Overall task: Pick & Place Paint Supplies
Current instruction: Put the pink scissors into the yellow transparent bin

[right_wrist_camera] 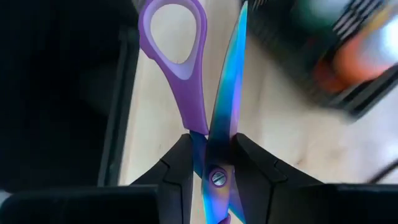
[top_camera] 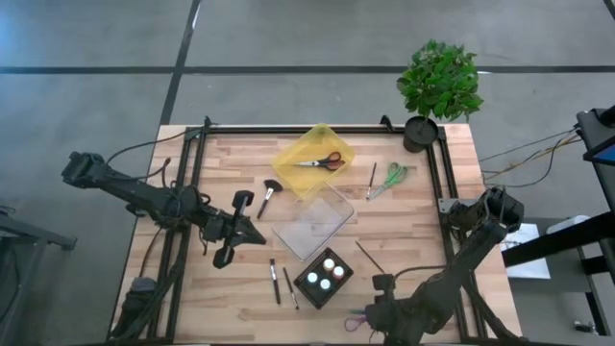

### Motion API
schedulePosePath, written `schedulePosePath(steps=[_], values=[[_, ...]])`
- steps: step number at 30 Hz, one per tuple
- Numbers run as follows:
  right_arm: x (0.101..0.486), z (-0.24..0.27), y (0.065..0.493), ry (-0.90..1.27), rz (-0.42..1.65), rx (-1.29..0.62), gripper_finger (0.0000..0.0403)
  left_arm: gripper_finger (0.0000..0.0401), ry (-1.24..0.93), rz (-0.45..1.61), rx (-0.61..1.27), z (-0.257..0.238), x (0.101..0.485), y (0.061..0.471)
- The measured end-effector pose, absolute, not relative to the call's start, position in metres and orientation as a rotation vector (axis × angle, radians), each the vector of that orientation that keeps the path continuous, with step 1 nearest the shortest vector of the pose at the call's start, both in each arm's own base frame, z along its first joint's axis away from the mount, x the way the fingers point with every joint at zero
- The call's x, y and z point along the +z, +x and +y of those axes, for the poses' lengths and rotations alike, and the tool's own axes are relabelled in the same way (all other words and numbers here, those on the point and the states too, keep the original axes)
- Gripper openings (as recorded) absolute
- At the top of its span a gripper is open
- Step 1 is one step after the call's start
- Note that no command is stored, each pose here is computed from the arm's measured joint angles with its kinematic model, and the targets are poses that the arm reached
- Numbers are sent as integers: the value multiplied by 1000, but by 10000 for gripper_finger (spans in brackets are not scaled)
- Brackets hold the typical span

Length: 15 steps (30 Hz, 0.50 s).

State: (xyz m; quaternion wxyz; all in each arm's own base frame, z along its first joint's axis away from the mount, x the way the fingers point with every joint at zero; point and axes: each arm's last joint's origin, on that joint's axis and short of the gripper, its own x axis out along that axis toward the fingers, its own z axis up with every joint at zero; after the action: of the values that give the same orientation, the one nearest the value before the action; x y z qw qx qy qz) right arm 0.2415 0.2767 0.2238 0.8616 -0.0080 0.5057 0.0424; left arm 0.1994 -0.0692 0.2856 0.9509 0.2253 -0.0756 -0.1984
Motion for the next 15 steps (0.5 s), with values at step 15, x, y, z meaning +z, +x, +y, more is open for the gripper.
schedulePosePath(steps=[15], values=[[296, 198, 291, -429, 933, -2, 79, 14, 465, -95, -381, -62, 290, 182]])
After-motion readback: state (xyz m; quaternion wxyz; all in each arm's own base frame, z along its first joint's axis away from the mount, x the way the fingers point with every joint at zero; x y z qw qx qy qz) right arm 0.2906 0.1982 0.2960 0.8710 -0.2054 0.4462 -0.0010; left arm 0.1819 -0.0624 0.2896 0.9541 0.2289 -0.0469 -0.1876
